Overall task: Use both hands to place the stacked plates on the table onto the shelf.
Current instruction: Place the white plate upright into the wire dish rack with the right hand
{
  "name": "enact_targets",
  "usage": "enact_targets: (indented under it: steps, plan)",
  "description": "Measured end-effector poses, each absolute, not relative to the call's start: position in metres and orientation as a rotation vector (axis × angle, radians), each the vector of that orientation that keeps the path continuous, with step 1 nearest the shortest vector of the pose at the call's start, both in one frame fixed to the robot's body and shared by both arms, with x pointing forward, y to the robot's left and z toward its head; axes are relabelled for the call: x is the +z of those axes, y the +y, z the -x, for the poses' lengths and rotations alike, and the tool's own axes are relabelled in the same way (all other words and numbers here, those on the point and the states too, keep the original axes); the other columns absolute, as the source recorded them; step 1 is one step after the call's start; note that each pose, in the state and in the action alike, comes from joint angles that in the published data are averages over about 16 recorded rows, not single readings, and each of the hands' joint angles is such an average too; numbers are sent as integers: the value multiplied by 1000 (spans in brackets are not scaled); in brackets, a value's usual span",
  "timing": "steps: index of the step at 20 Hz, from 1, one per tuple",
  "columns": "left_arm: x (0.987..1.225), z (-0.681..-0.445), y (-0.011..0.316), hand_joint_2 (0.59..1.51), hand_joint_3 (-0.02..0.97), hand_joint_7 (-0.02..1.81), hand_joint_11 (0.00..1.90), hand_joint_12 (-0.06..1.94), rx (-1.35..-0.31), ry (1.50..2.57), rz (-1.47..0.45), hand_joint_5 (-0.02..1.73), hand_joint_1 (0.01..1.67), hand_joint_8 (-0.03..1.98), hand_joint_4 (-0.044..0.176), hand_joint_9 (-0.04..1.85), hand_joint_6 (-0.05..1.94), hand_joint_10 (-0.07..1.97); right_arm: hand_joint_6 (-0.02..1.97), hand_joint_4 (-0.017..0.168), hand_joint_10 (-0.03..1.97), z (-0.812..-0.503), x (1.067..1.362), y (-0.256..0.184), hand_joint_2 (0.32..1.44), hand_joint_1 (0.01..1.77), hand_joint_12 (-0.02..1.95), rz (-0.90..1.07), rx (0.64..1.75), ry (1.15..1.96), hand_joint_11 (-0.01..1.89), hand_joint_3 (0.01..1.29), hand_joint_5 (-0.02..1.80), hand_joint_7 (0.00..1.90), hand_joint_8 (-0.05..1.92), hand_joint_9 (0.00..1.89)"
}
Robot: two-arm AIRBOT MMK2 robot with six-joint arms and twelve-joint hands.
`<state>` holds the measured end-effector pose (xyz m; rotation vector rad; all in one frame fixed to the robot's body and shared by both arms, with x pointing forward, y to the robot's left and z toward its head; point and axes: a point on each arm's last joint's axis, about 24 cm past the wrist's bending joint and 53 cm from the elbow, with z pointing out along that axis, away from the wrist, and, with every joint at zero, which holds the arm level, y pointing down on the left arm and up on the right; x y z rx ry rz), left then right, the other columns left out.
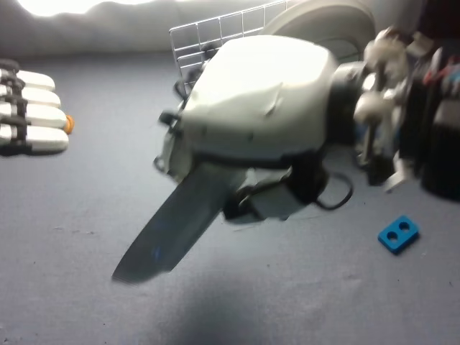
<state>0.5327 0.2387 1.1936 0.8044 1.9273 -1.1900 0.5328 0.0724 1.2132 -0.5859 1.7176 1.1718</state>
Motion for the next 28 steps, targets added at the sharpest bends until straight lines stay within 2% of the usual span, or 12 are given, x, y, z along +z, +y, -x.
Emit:
enact_targets:
  steps: [10, 15, 20, 28]
  plan:
    - [1191, -525, 239, 1012, 12, 19, 16, 10, -1198, 1936, -851, 21, 19, 3, -3, 18, -7, 20, 808, 28, 17, -565, 1272, 42, 940, 1212, 1059, 393, 1324, 1692, 895, 12, 1065, 1174, 660, 1342]
    - [1191, -524, 240, 1012, 12, 19, 16, 10, -1197, 1939, -861, 21, 19, 3, -3, 18, -7, 19, 785, 28, 17, -576, 1291, 29, 939, 1213, 1064, 351, 1399, 1688, 899, 12, 1071, 1184, 657, 1357]
    - [1189, -525, 243, 1013, 12, 19, 17, 10, -1186, 1947, -866, 19, 19, 3, -3, 18, -6, 19, 790, 28, 16, -594, 1300, 14, 938, 1213, 1078, 277, 1430, 1718, 882, 12, 1067, 1169, 682, 1357]
    - [1184, -530, 249, 1013, 13, 19, 17, 11, -1143, 1971, -862, 15, 18, 3, -3, 18, -6, 20, 798, 28, 16, -624, 1302, -9, 938, 1217, 1091, 187, 1416, 1748, 857, 13, 1063, 1168, 680, 1350]
